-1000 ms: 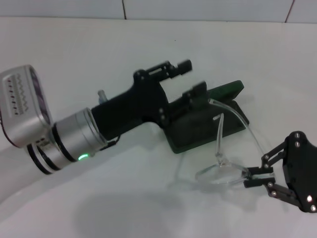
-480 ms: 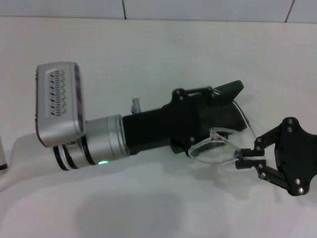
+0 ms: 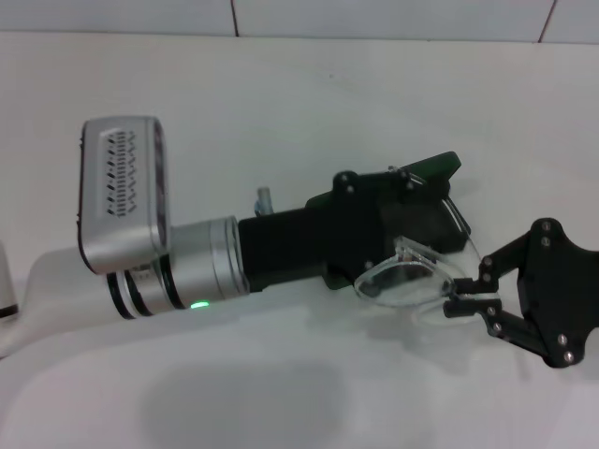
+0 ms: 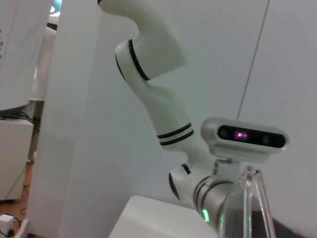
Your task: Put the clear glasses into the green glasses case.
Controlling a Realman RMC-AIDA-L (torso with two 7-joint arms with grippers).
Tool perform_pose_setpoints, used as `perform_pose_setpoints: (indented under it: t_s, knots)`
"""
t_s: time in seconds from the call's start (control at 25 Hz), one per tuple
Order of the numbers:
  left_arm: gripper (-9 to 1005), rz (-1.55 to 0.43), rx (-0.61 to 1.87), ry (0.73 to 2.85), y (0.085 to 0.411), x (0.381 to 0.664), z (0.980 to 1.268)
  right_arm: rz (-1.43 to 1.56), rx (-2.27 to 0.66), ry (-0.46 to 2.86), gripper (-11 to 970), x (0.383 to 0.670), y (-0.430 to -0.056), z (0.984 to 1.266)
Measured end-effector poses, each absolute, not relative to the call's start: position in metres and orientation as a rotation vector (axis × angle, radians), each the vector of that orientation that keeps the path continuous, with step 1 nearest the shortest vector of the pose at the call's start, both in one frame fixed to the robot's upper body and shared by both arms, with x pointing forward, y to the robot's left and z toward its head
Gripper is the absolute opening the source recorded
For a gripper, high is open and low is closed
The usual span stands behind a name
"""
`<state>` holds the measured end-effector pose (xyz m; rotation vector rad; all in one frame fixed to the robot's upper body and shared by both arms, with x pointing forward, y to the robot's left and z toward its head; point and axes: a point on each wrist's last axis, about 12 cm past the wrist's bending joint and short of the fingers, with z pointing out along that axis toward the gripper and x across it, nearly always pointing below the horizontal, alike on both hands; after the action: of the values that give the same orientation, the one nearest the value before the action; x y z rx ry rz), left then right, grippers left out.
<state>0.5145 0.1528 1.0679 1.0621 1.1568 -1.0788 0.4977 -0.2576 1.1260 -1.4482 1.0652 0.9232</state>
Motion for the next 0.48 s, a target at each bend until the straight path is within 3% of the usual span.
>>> perform_pose_setpoints:
  t_s: [0.48]
  knots:
    - [508, -1.001, 0.778, 1.268, 0.180, 0.531, 1.069, 0.856, -1.446, 0.912, 67, 0.477, -0.268, 1.119]
